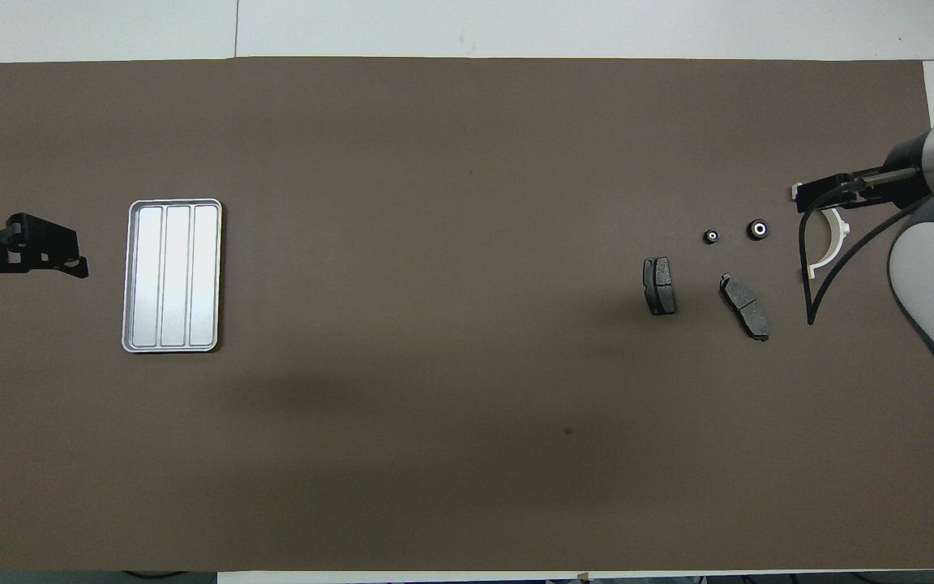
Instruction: Place bearing gear from tray to pile
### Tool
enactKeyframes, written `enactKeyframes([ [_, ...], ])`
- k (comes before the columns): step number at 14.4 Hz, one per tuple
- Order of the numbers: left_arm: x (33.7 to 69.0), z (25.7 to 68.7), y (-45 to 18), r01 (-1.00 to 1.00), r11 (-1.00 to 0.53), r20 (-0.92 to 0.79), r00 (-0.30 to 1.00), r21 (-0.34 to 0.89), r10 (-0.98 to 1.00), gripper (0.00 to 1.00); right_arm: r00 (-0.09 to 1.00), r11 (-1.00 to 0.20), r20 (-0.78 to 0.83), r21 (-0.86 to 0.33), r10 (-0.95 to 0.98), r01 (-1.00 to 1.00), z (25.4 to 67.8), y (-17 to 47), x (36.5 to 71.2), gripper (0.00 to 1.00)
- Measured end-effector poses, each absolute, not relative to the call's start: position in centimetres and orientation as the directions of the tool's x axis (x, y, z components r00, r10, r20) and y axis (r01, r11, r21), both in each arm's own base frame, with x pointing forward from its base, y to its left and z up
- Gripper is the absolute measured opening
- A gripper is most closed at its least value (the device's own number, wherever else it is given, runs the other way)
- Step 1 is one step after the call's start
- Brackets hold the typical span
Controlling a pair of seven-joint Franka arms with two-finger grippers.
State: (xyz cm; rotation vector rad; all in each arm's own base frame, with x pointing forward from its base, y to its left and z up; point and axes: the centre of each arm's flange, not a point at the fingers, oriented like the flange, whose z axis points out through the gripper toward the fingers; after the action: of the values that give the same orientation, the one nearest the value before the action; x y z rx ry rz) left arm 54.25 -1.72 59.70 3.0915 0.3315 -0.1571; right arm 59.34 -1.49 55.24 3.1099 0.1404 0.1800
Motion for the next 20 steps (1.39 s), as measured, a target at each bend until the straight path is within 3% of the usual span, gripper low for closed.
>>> enactKeyframes([
  [8, 54.2, 59.7, -1.7, 0.213, -0.977, -0.103, 0.972, 0.017, 0.21, 1.0, 0.994, -0.994, 0.037, 0.032, 0.106, 0.105, 60.2, -0.6, 56.9, 1.0],
  [20, 54.2, 59.7, -1.7, 0.213, -0.977, -0.103, 0.972, 0.017, 0.21, 1.0, 0.999, -0.999, -0.04, 0.025, 0.033, 0.034, 61.1, -2.4, 55.0, 1.0],
])
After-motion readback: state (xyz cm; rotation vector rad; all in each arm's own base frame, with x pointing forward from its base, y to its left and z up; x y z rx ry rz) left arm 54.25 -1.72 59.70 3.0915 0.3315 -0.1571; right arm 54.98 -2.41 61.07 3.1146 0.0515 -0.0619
